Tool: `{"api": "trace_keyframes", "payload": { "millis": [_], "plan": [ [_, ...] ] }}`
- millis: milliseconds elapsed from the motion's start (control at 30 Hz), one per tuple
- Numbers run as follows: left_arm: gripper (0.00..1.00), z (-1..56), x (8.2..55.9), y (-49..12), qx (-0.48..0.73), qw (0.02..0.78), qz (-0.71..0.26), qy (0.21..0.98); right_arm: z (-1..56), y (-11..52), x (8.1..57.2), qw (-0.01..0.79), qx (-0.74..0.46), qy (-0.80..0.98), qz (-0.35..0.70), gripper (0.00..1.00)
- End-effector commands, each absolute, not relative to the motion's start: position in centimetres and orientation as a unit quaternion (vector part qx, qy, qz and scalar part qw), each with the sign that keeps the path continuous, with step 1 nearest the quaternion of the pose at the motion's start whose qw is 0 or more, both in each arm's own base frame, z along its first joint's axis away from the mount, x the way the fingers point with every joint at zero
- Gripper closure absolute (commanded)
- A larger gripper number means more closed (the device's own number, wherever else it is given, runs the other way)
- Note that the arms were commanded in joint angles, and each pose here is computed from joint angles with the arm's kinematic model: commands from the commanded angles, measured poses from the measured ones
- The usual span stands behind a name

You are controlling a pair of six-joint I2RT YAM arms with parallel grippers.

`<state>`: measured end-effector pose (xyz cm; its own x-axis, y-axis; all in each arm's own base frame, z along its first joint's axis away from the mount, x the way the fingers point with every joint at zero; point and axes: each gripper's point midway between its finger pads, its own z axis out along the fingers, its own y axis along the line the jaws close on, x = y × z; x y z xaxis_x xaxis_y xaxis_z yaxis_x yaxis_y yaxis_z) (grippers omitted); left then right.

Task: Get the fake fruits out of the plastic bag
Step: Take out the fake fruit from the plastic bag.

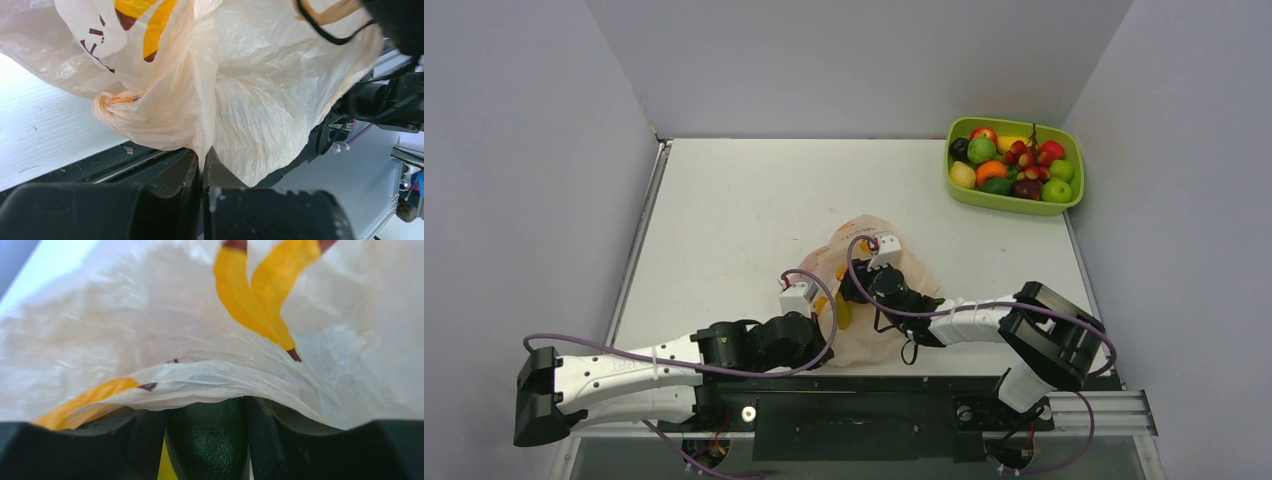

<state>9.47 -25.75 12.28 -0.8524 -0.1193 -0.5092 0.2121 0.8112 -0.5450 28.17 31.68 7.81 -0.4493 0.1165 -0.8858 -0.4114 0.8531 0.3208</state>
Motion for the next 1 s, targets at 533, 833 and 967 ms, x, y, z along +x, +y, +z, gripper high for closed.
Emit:
{"api": "trace_keyframes", "payload": {
  "millis": [533,833,967],
  "plan": [
    [1.00,13.9,10.6,-26.6,0.004,0.298,-0.334,0.894,16.1,31.9,19.1,0.469,-0.130,0.781,0.391,1.00],
    [1.00,13.1,10.7,-25.2,-0.011,0.304,-0.329,0.894,21.6,25.9,18.4,0.522,-0.111,0.769,0.353,1.00],
    [1.00,12.8,10.6,-25.0,-0.014,0.302,-0.333,0.893,24.8,23.0,18.7,0.557,-0.095,0.757,0.329,1.00]
  ]
}}
